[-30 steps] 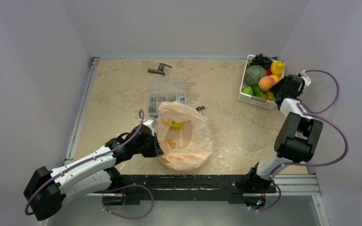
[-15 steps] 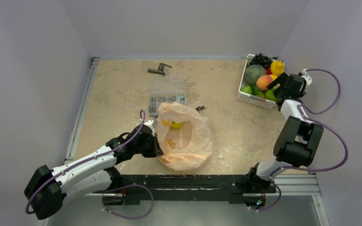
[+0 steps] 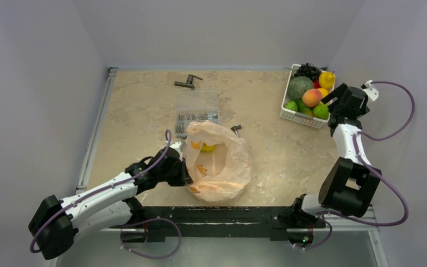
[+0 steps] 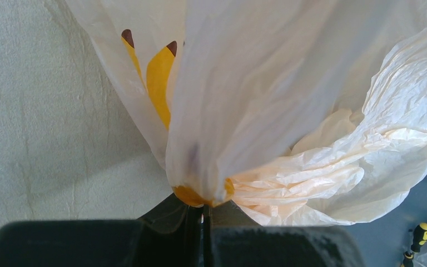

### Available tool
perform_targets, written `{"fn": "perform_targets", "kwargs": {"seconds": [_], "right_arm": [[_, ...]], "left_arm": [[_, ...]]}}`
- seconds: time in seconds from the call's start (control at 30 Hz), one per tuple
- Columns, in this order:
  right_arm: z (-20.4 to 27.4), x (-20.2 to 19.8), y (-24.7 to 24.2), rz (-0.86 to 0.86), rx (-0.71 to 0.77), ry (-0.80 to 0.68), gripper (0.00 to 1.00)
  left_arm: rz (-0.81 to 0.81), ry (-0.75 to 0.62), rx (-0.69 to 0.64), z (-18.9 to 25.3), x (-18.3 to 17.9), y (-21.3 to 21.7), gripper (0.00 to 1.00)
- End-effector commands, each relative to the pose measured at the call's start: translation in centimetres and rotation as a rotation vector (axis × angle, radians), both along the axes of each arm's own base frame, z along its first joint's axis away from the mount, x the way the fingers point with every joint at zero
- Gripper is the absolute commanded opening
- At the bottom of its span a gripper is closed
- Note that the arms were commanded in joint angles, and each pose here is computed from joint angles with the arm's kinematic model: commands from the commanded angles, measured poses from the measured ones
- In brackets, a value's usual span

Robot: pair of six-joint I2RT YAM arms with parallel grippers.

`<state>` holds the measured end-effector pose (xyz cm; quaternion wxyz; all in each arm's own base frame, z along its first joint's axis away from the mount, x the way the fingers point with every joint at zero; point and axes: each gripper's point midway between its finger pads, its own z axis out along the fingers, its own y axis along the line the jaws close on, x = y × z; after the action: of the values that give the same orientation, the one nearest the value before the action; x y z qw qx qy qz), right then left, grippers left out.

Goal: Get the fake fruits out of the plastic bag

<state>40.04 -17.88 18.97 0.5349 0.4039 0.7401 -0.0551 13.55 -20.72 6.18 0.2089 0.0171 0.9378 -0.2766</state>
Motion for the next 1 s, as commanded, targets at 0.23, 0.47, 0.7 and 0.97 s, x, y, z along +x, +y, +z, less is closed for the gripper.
{"fn": "perform_targets", "kwargs": {"seconds": [0.23, 0.47, 0.7, 0.97], "right_arm": [[3.8, -1.6, 21.6, 0.591, 0.042, -0.030, 0.87], [4.0, -9.2, 29.2, 0.953, 0.038, -0.060, 0.86], [8.6, -18.0, 38.9, 1.477, -0.092, -0.231, 0.88], [4.5, -24.8, 50.6, 1.830, -0.206, -0.140, 0.83]], "left_arm": [[-0.021, -0.016, -0.036, 1.5, 0.7, -1.4, 0.00], [0.022, -0.037, -0.021, 1.8, 1.3, -0.9, 0.00], [0.082, -0.035, 0.013, 1.6, 1.7, -0.1, 0.00], [0.122, -0.030, 0.030, 1.8, 1.9, 0.4, 0.00]]}}
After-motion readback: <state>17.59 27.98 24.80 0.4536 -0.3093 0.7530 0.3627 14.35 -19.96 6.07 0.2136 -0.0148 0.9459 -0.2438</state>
